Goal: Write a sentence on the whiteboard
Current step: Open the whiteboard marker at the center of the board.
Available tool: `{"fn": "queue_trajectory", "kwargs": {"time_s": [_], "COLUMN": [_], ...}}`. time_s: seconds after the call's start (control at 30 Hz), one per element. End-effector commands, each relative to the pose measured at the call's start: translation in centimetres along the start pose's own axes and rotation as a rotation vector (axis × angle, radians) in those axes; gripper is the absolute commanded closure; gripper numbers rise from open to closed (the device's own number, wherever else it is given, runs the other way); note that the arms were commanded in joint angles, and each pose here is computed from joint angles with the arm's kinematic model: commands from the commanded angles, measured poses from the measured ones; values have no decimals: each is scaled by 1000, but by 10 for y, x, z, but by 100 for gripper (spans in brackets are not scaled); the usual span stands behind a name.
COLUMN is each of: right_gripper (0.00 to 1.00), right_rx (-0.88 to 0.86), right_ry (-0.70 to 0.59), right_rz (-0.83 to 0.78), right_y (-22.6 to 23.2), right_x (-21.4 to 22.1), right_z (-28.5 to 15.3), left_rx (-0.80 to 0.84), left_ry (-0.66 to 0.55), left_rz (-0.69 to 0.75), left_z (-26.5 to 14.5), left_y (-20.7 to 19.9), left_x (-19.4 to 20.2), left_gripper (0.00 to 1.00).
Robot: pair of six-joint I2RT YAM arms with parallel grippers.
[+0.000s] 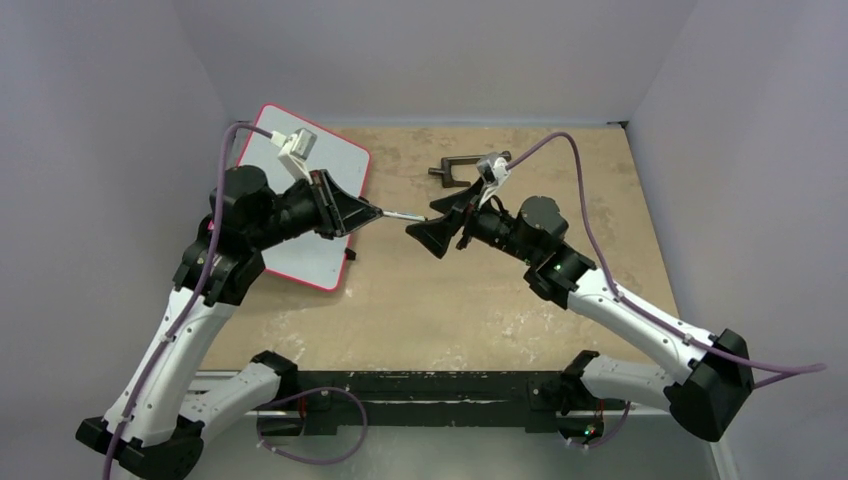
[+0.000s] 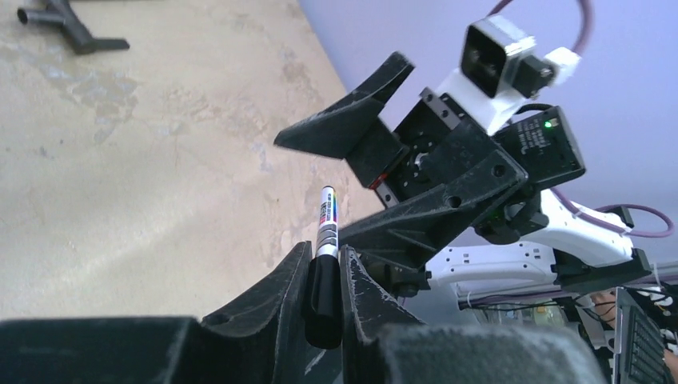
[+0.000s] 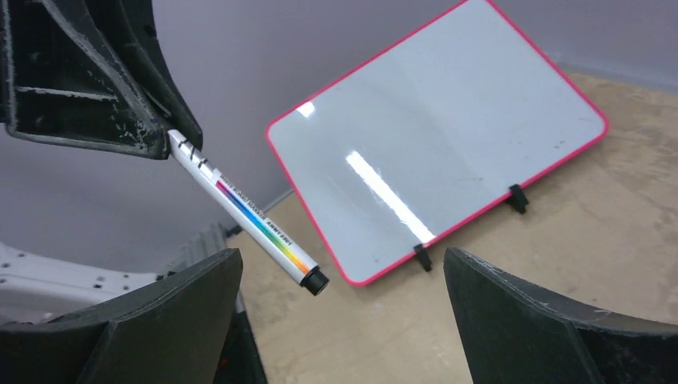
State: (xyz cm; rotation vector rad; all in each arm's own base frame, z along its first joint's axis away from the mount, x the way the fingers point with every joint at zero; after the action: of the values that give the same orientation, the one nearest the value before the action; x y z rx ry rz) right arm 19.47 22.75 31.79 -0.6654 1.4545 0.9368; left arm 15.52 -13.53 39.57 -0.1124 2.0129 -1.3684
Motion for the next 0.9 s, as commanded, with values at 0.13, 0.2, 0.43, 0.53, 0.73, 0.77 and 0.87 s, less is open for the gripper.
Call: {"fn": "queue_trajectory", "kwargs": {"time_s": [0.13,0.2,0.43,0.53,0.73,0.77,0.87], "right_gripper": [1,1,15,21,32,33,42], "right_rx": [-212,-255,-401,-445,-489,-493,-504], "right_ry": [-218,-241,-310,-350,-361,-365,-372], "right_rz": [161,171,237,265,282,281,280], "right_y": [25,29,40,43,44,45,46], "right_x": [-45,-52,-69,-78,-90,-91,-95], "right_z": [1,1,3,5,14,14,13], "left_rx": [214,251,406,436,464,467,473], "left_ry": [-109,-117,-121,-121,-106,-102,-102], "left_rz": [108,108,105,111,117,118,123], "left_z": [-9,-8,-10,-13,-18,-19,-23], "left_y": [-20,-21,-29,-32,-37,-38,-42], "left_x": [-14,-15,-16,-15,-14,-14,-13], "left_gripper": [100,100,100,100,100,100,100]}}
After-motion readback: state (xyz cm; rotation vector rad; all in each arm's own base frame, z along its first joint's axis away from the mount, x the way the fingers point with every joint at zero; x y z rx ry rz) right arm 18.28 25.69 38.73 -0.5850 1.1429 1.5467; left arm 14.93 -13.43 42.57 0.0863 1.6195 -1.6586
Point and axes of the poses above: each gripper's point midway between its finger pads, its own z axis out along the fingers, its own y axis along the line the jaws close on, x = y × z, the point moved 10 cm from there along -z, back along the fingers, and after that the axes turned 14 degrees about -z, right-handed, at the moved point
